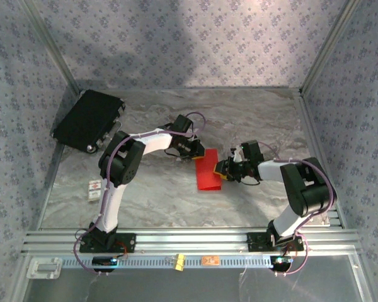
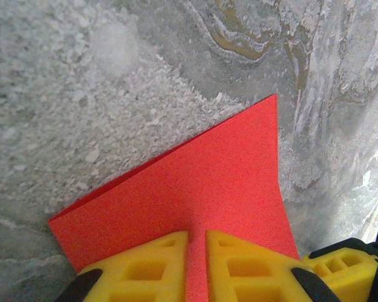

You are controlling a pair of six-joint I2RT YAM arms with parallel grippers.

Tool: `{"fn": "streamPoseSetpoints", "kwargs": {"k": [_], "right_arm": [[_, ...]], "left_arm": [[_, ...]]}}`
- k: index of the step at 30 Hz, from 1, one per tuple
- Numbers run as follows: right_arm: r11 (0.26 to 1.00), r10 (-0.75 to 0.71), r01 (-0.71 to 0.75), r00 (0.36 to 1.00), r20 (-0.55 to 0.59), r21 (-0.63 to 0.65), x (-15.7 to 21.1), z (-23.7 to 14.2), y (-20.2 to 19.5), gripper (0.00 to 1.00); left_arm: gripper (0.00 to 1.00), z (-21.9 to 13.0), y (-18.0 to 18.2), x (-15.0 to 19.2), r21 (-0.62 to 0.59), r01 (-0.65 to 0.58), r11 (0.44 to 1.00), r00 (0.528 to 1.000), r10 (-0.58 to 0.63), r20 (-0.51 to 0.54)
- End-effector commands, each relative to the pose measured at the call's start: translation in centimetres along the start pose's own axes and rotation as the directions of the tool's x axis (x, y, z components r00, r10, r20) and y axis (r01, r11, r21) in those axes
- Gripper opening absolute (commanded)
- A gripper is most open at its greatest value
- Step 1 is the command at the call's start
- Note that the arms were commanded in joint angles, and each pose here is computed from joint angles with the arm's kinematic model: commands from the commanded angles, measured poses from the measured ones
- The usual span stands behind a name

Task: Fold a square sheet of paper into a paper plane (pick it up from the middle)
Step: Fold the triangle a second time at the center of the table.

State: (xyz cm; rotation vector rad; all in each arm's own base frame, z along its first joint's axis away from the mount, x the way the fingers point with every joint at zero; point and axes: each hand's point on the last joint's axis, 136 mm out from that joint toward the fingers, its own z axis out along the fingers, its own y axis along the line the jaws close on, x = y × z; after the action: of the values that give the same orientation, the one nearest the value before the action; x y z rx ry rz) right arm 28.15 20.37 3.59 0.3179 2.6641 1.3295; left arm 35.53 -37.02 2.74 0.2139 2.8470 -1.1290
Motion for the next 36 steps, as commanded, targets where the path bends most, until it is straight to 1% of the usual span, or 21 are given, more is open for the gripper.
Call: {"fn": "streamPoseSetpoints", "kwargs": {"k": [1,2,4,7,9,12,14,18,21,23,25,27,29,34,36], "right_arm": [[1.000,-0.018,0.019,1.000,0.004,-0.018,-0.6,0.1,0.4,0.23],[1.000,-0.018,0.018,1.000,0.006,-0.015,-0.7,0.2,0.3,0.21],[1.000,-0.013,0.013,1.000,0.013,-0.015,-0.8,0.3,0.4,0.15],[1.000,0.012,-0.013,0.998,0.054,0.004,-1.5,0.4,0.0,0.08],[0.999,0.031,-0.032,0.996,0.085,0.003,-2.1,0.6,0.1,0.07],[0.998,0.061,-0.063,0.989,0.133,0.010,-2.9,0.7,0.2,0.07],[0.997,0.077,-0.080,0.984,0.160,0.015,-3.3,0.8,0.2,0.07],[0.995,0.093,-0.096,0.984,0.155,0.007,-3.2,1.0,0.6,0.09],[0.997,0.074,-0.072,0.989,0.128,-0.017,-3.1,1.1,1.3,0.15],[0.999,0.047,-0.044,0.993,0.108,-0.029,-3.1,0.9,1.6,0.20],[0.999,0.025,-0.022,0.996,0.089,-0.043,-3.2,0.8,2.0,0.22],[0.999,0.013,-0.009,0.997,0.077,-0.048,-3.4,0.6,2.1,0.23],[0.999,0.009,-0.006,0.998,0.062,-0.051,-3.6,0.5,2.1,0.24],[0.998,0.000,0.002,0.999,0.033,-0.057,-4.0,0.7,2.0,0.21],[0.998,-0.001,0.002,1.000,0.019,-0.062,-4.0,0.9,2.1,0.21]], "left_arm": [[0.17,-0.1,-0.3,-0.3,0.006,-0.010,1.000,1.000,0.010,-0.006],[0.18,-0.5,-1.1,-0.5,0.026,-0.019,0.999,1.000,0.019,0.004],[0.24,-1.8,-2.7,-1.0,0.044,-0.047,0.998,0.998,0.046,0.038],[0.35,-4.0,-4.5,-1.7,0.032,-0.098,0.995,0.991,0.094,0.097],[0.43,-5.3,-5.1,-2.0,0.014,-0.123,0.992,0.984,0.120,0.133],[0.49,-6.7,-5.0,-2.2,-0.033,-0.138,0.990,0.973,0.142,0.182],[0.50,-7.4,-4.6,-2.1,-0.065,-0.140,0.988,0.967,0.150,0.208],[0.50,-8.1,-4.1,-1.7,-0.111,-0.154,0.982,0.958,0.176,0.227],[0.50,-7.8,-4.2,-1.1,-0.151,-0.213,0.965,0.937,0.246,0.249],[0.49,-7.6,-4.4,-0.6,-0.146,-0.243,0.959,0.928,0.274,0.253],[0.47,-7.4,-4.8,0.2,-0.125,-0.259,0.958,0.933,0.281,0.224],[0.47,-7.3,-5.5,1.1,-0.071,-0.251,0.965,0.947,0.260,0.189],[0.47,-7.0,-6.4,2.1,-0.032,-0.267,0.963,0.948,0.268,0.173],[0.50,-6.2,-6.5,3.8,-0.047,-0.311,0.949,0.938,0.314,0.149],[0.51,-5.7,-6.4,4.5,-0.070,-0.335,0.939,0.930,0.342,0.132]]}}
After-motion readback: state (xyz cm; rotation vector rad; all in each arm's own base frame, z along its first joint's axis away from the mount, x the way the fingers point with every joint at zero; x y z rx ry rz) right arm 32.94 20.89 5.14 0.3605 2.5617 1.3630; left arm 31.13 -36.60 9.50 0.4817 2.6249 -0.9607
